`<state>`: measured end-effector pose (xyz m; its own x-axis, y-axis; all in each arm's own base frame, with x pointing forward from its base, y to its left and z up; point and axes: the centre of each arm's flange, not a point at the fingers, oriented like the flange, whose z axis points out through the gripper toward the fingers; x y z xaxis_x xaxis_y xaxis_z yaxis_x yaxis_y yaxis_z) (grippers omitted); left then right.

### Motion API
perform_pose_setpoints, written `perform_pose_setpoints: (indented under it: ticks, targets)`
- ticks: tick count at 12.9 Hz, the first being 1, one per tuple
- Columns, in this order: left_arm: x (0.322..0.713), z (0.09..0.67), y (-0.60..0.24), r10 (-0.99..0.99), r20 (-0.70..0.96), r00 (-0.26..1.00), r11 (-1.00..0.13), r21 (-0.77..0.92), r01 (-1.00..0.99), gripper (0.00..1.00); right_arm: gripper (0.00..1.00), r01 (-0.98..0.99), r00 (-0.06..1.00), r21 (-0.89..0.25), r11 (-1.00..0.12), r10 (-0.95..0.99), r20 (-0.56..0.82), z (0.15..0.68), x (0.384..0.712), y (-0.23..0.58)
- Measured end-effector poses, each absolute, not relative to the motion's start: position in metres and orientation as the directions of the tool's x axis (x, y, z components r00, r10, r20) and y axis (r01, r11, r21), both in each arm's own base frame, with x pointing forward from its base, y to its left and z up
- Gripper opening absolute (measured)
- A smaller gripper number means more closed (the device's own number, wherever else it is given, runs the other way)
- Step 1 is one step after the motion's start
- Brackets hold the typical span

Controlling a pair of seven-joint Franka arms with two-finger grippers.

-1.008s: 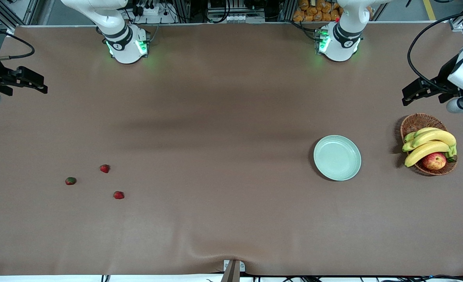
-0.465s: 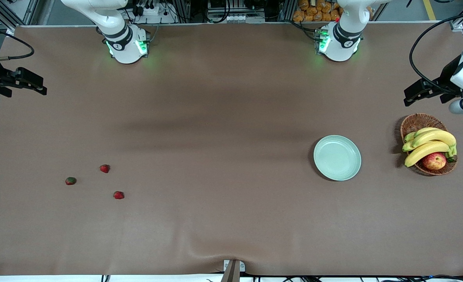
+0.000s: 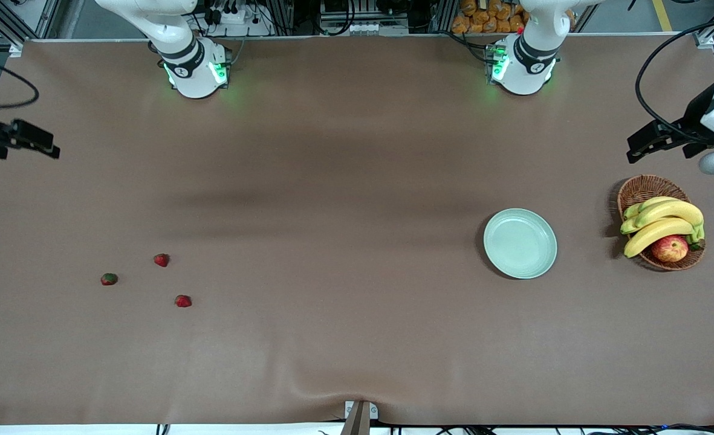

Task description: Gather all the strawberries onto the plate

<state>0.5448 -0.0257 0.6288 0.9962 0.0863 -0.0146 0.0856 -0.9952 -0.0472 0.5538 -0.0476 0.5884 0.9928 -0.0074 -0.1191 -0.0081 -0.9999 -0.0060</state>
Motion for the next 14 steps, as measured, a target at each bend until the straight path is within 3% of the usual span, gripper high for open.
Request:
perform_pose_setpoints:
  ticks: [7, 14]
  targets:
    - [0.545, 0.625, -0.020, 0.096, -0.023, 0.995, -0.994, -0.048, 0.095, 1.00, 1.00, 0.018, 0.986, -0.012, -1.000, 0.020, -0.165, 0.402, 0.639, -0.038]
    - [0.545, 0.625, -0.020, 0.097, -0.024, 0.995, -0.994, -0.049, 0.095, 1.00, 1.00, 0.076, 0.990, -0.015, -0.997, 0.077, -0.116, 0.281, 0.672, -0.040]
